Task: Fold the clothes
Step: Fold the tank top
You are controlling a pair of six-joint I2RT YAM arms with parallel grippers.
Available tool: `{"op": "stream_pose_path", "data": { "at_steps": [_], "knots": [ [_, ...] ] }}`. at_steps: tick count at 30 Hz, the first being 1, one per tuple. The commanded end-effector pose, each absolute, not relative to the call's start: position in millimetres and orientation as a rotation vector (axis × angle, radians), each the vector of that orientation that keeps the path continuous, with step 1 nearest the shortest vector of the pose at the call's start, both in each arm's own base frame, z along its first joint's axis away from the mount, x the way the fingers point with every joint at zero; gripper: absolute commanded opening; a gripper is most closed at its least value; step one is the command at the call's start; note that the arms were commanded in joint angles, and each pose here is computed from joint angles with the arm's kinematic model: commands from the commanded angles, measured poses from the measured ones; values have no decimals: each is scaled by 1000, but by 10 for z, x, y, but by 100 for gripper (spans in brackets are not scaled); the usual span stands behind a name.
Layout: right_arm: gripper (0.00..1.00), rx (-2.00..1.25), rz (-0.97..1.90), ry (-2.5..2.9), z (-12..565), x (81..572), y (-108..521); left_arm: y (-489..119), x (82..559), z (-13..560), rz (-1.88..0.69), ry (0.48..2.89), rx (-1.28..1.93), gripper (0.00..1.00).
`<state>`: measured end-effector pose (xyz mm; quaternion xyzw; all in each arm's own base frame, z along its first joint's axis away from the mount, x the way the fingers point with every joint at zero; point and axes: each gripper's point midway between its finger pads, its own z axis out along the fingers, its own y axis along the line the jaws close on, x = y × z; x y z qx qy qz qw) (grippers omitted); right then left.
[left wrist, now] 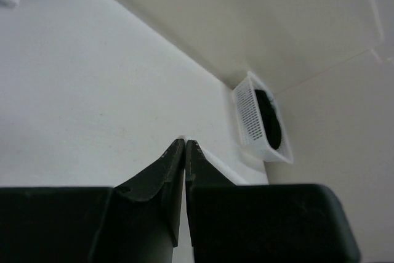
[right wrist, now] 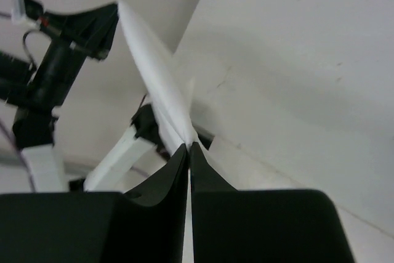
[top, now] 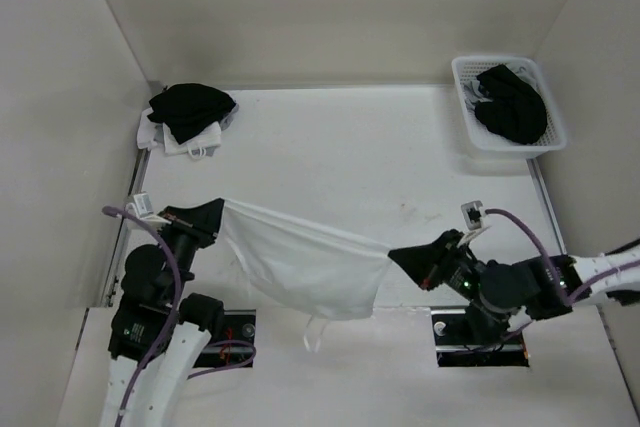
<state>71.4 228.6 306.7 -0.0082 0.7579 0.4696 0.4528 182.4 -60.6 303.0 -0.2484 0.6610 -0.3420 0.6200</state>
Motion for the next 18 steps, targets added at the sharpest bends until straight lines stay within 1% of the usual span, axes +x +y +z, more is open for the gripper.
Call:
{"op": "stream_pose_path", "data": {
  "at_steps": [1,3,5,6,8,11,14,18],
  "knots": [
    [5,42,1084,1919,2625,1004,2311,-639,2013,2388,-702,1686,-613,2],
    [5,25,1074,1936,2369,1232,2420,-657,2156,2141,-673,1728,-634,2],
    [5,54,1046,1959,2113,1582,2433,-690,2301,1951,-657,1763,-656,2],
    [5,74,1032,1975,2011,1735,2410,-709,2396,1863,-648,1778,-663,3],
    [5,143,979,1988,1790,2211,2269,-784,2650,1639,-638,1813,-687,3],
    [5,213,921,1996,1661,2740,2109,-834,3018,1414,-595,1832,-715,3],
    [6,219,863,2014,1629,3211,2083,-898,3433,1364,-576,1812,-728,2],
    [6,230,791,2052,1532,3703,2011,-1032,3846,1507,-600,1773,-717,2]
  ]
}}
